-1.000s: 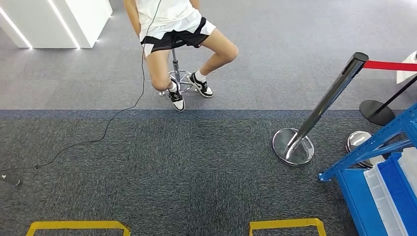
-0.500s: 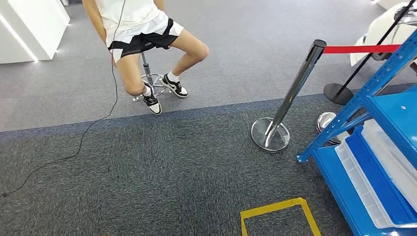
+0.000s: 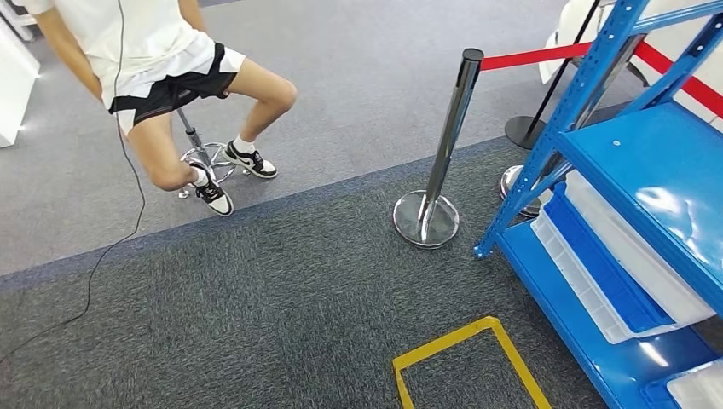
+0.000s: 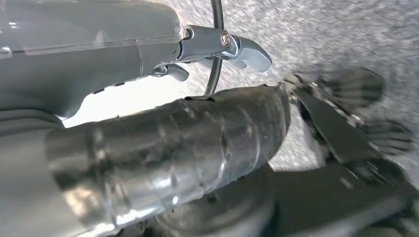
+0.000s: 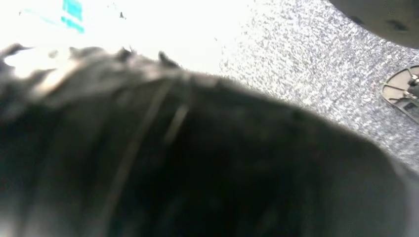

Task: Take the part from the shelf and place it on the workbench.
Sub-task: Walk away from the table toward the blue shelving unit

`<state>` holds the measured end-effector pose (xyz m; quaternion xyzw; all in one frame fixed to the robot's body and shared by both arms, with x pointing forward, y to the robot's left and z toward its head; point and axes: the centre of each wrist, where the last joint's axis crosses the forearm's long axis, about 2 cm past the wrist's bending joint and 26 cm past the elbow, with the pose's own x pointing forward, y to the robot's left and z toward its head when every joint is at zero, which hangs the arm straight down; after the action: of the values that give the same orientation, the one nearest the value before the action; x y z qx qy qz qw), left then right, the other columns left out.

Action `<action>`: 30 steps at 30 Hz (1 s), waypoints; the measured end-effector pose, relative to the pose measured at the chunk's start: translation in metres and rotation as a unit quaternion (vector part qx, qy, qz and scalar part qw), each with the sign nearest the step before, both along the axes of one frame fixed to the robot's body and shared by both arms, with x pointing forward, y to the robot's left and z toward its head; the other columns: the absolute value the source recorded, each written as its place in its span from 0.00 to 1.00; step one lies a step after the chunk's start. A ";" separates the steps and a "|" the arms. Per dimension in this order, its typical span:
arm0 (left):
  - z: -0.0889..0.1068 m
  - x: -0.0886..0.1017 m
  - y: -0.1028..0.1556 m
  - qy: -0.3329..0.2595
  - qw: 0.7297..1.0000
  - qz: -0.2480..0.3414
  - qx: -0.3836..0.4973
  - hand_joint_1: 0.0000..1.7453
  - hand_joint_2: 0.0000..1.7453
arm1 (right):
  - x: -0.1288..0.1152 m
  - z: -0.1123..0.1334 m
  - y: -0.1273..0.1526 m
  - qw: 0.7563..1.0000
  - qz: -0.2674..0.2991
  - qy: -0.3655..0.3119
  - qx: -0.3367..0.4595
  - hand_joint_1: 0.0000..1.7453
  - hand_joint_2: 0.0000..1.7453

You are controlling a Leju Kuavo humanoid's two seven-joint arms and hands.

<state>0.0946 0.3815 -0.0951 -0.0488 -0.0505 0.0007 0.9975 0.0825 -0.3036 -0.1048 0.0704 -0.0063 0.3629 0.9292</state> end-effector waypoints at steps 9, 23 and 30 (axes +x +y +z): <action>0.002 0.005 0.003 -0.004 1.000 0.000 0.003 0.00 0.00 | -0.003 -0.001 0.000 1.000 -0.002 0.004 -0.001 0.00 0.00; 0.002 0.006 0.001 -0.005 1.000 -0.002 -0.001 0.00 0.00 | -0.002 0.000 -0.001 1.000 -0.002 0.005 -0.004 0.00 0.00; 0.002 0.006 0.001 -0.004 1.000 -0.005 -0.005 0.00 0.00 | 0.001 0.000 -0.001 1.000 -0.003 0.003 -0.004 0.00 0.00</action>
<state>0.1001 0.3829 -0.0936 -0.0540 -0.0545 -0.0047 0.9970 0.0832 -0.3045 -0.1046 0.0679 -0.0022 0.3603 0.9304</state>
